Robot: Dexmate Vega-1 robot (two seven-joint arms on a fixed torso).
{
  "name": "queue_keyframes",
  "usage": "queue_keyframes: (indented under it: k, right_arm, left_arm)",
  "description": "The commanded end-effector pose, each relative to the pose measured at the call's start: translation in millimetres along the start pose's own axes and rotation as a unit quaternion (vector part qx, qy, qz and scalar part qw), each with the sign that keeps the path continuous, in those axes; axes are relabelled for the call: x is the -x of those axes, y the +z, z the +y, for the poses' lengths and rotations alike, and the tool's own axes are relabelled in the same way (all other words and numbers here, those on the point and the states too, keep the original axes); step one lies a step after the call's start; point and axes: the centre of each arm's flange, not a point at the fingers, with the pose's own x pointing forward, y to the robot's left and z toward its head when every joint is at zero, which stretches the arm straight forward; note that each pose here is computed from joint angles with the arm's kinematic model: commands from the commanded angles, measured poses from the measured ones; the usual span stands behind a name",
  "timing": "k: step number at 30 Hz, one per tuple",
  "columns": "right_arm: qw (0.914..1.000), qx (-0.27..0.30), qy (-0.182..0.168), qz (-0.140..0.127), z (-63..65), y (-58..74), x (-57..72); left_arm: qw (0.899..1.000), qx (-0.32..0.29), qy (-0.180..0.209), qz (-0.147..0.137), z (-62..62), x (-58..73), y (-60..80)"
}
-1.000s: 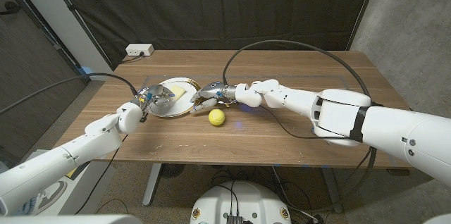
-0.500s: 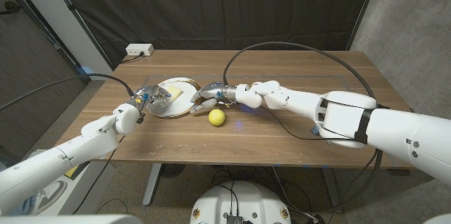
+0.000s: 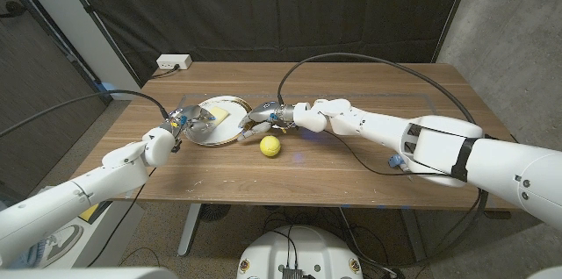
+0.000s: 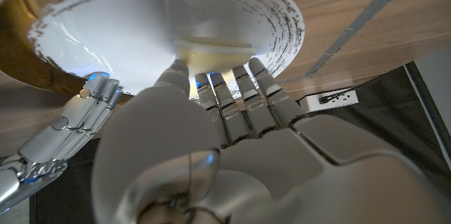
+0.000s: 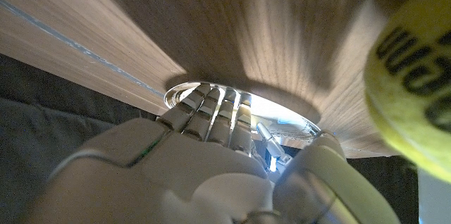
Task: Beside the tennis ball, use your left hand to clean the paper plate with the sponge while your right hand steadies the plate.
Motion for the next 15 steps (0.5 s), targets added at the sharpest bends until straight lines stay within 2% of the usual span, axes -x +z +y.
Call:
queue_keyframes:
  k: [1, 15]
  right_arm:
    - [0.9994, -0.005, -0.031, -0.011, -13.6, 7.4, 5.0]
    - [0.9976, -0.011, -0.064, -0.022, -25.8, 11.4, 12.7]
  left_arm:
    - [1.000, -0.007, 0.021, -0.012, 13.9, 6.1, 5.2]
    - [0.999, -0.007, 0.035, -0.012, 23.6, 10.3, 6.8]
